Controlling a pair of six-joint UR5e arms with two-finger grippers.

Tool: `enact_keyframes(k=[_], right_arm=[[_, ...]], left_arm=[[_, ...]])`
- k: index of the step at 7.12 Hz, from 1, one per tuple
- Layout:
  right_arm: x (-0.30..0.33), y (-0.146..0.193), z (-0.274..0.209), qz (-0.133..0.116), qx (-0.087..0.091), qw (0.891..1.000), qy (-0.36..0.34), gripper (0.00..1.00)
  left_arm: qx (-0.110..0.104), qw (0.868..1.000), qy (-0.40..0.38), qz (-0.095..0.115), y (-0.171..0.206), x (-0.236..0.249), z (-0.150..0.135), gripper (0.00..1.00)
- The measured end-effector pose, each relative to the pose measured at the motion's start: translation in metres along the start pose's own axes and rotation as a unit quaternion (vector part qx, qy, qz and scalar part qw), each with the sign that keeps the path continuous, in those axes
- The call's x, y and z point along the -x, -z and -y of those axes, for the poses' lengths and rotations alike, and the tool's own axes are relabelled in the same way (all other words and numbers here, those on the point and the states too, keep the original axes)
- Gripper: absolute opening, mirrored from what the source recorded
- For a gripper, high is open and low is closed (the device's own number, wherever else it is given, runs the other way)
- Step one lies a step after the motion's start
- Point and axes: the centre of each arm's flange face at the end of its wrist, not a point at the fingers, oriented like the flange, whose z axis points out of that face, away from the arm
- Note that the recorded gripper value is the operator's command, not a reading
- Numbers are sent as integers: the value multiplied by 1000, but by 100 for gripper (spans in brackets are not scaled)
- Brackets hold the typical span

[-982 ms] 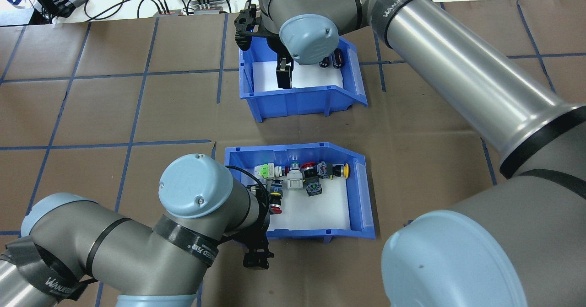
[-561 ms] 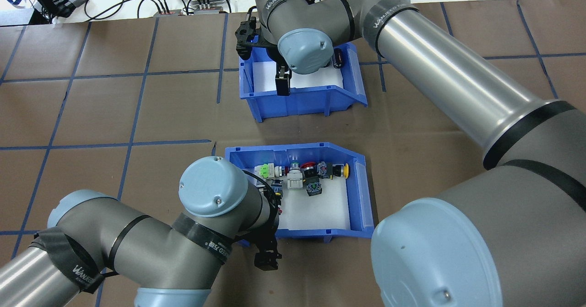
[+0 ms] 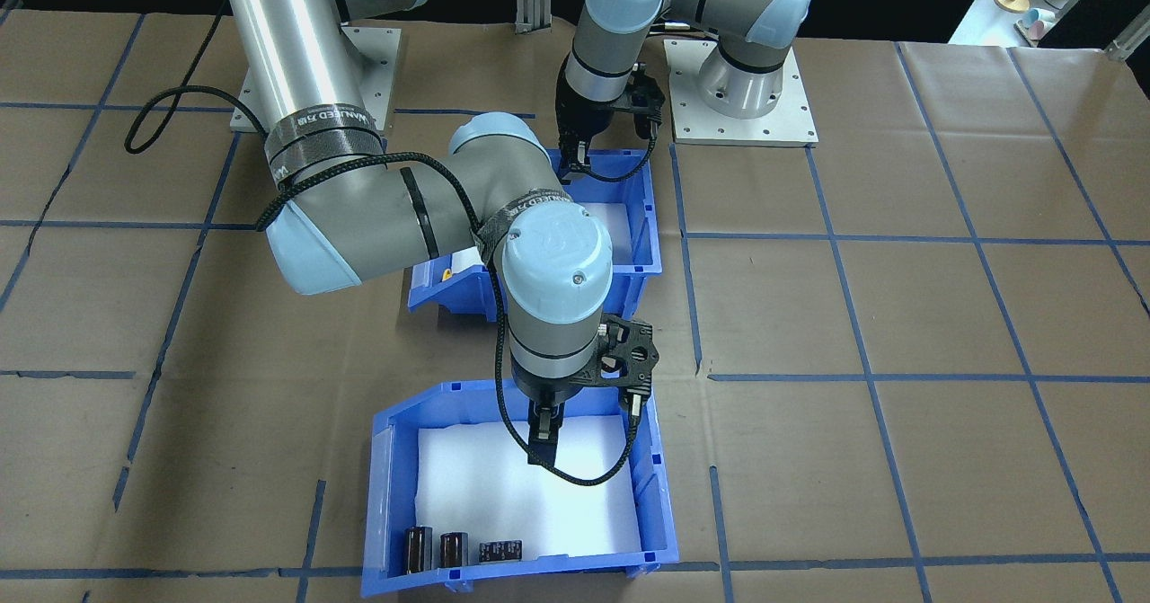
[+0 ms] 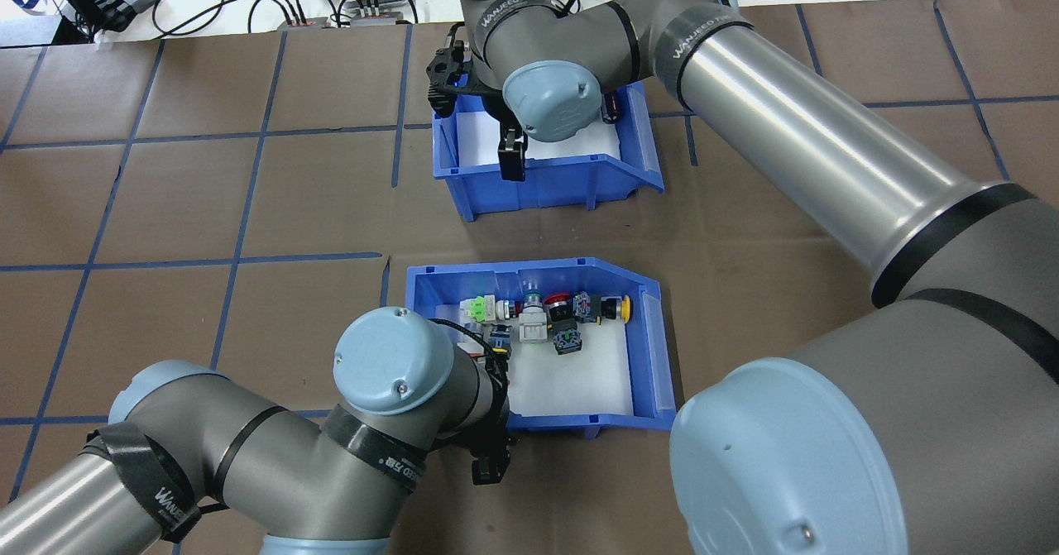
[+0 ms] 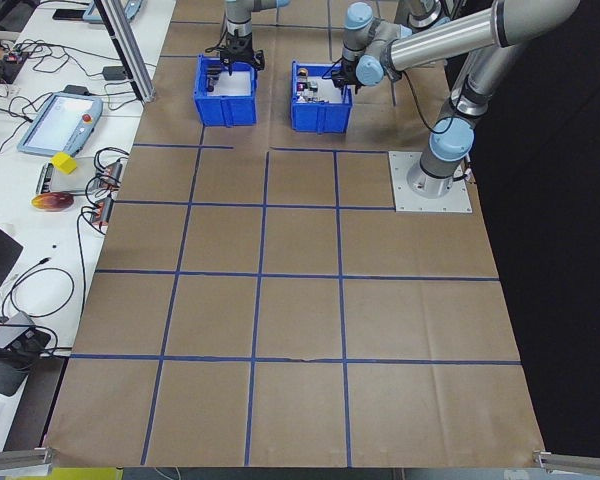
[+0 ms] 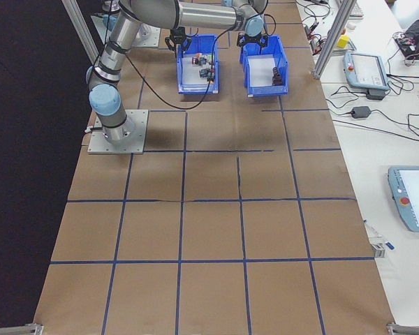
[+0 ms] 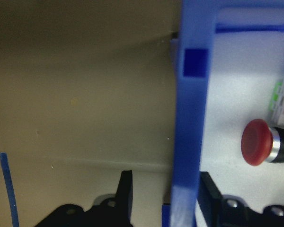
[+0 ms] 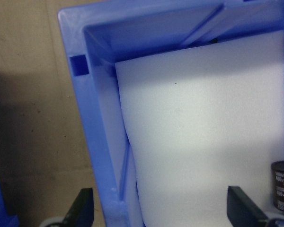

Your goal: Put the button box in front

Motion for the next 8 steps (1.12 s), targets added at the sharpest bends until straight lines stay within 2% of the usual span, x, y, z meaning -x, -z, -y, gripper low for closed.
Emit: enact_keyframes(k=[1, 3, 4, 5, 6, 7, 8], right_arm=[[4, -2, 3, 2, 3, 1000, 3, 100], [11, -15, 6, 12, 12, 1000, 8, 98], [15, -22, 4, 19, 17, 1000, 8, 78], [15, -23, 2, 20, 18, 1000, 7, 42], [14, -22, 0, 15, 24, 1000, 8, 16], [13, -20, -1, 7, 36, 999, 9, 7], [12, -18, -2, 1, 43, 999, 10, 5]], left_arm=[[3, 1000, 2, -13, 2, -1, 0, 0], [-15, 999, -9, -44, 15, -4, 4, 0], [-24, 998, -19, -55, 24, -5, 7, 0], [-29, 997, -25, -60, 33, -5, 12, 0], [-33, 997, -28, -61, 44, -8, 19, 0], [-35, 997, -27, -61, 55, -12, 25, 0], [-38, 997, -30, -59, 64, -12, 31, 0]])
